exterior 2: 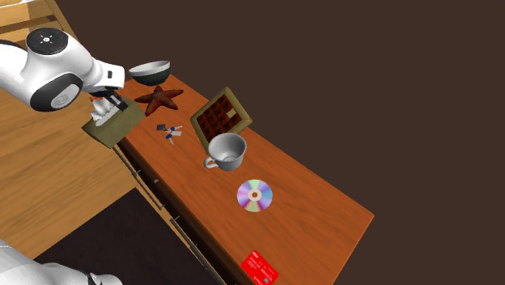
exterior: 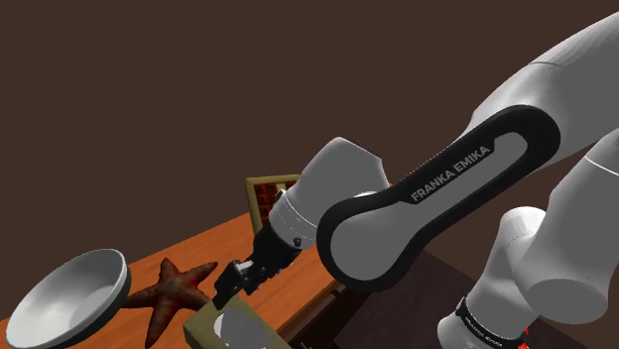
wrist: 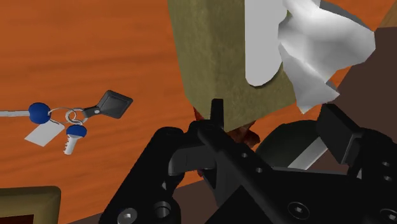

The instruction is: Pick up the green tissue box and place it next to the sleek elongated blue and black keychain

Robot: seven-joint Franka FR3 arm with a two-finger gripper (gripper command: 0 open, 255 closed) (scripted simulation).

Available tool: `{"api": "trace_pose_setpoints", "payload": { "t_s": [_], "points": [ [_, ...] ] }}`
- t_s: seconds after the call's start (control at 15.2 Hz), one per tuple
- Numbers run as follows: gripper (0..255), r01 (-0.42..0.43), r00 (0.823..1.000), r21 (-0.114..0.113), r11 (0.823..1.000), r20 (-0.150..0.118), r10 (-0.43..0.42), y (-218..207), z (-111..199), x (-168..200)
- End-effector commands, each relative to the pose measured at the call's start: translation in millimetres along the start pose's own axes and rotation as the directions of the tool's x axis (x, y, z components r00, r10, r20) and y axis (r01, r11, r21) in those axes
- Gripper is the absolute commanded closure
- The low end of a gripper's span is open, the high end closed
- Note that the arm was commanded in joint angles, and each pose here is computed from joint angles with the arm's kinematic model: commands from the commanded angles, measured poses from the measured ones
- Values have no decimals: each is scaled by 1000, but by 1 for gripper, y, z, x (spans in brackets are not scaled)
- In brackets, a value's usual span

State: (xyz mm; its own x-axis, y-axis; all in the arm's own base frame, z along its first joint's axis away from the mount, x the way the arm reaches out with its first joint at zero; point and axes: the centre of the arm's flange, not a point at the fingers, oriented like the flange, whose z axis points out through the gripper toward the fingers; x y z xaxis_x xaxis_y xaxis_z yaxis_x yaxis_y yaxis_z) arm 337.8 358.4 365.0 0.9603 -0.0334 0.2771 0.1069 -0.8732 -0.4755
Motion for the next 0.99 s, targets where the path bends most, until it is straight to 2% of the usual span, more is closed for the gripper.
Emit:
{"api": "trace_pose_setpoints", "payload": {
  "t_s": [0.0,0.2,0.46,0.92],
  "points": [
    [0,-1,1000,-1,1000,1,1,1,0,0],
    [0,-1,1000,-1,1000,1,1,1,2,-1],
    [0,-1,1000,-1,1000,1,1,1,-48,-1],
    [0,-1,1000,-1,1000,1,1,1,-48,-1]
  ]
}}
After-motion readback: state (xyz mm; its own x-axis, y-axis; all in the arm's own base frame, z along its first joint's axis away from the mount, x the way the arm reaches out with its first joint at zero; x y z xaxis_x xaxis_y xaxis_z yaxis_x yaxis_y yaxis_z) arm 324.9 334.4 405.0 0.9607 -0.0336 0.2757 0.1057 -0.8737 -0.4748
